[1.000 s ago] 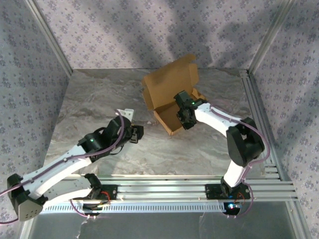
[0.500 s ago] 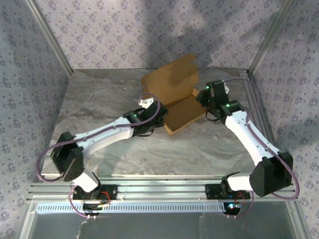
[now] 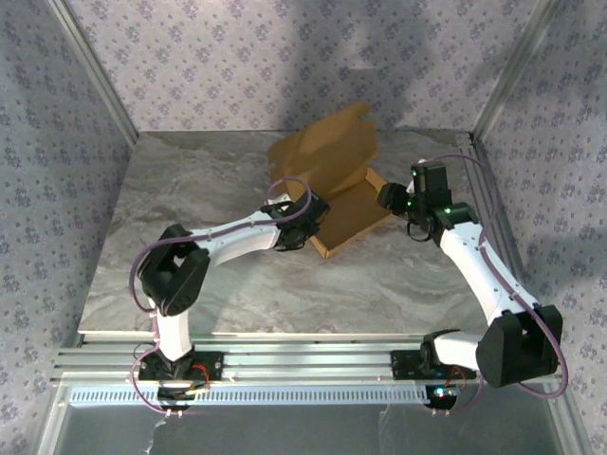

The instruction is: Fold the paper box

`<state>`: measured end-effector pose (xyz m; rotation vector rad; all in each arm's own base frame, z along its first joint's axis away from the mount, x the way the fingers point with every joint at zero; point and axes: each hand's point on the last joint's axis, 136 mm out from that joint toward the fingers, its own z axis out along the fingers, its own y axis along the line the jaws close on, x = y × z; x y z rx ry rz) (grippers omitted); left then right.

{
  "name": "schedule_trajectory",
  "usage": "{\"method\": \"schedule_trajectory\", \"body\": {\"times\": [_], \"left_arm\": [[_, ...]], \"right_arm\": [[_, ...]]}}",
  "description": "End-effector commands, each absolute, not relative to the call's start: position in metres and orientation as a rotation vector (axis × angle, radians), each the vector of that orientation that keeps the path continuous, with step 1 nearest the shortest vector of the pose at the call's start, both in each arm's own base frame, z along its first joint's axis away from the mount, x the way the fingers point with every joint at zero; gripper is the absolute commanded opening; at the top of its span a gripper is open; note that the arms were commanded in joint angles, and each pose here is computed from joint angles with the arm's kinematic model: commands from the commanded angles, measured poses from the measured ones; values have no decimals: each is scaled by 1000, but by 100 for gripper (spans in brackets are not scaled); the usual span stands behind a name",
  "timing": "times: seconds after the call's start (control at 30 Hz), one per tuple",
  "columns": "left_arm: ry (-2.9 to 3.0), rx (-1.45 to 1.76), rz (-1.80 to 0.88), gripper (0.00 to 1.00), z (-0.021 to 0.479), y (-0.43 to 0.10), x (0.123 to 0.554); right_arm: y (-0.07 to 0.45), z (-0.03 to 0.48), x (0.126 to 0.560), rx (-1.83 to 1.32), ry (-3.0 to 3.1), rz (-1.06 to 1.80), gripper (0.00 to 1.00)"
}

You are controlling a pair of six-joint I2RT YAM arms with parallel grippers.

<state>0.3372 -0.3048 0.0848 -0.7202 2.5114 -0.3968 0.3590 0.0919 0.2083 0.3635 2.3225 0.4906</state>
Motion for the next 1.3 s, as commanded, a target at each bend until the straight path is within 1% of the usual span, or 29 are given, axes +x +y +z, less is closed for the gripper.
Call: {"method": "schedule_trajectory", "body": {"times": [0.0,0.33,0.53,0.7,0.73,0.87,0.93,1.03,1.27], "left_arm": [[2495,-778,-468,44,86,-320,349],[2530,-812,-444,40,55,-321,354],[2562,-814,-402,27,35,-319,350],[2582,-786,-351,2,29,-313,349],[2587,-771,-330,0,30,-310,348],[2607,-631,-220,0,46,-296,346],[2609,-549,-114,0,57,-280,344],[2636,-408,-30,0,64,-265,340],[2676,-124,227,0,67,-220,320]], "right_arm": [[98,215,358,299,2301,533,56],[105,217,360,278,2294,572,54],[103,211,360,289,2305,561,53],[96,201,361,274,2344,503,53],[94,199,362,268,2357,489,54],[86,183,363,190,2445,440,56],[82,172,362,163,2504,386,56],[83,157,359,141,2549,342,56],[110,132,350,29,2599,266,57]]}}
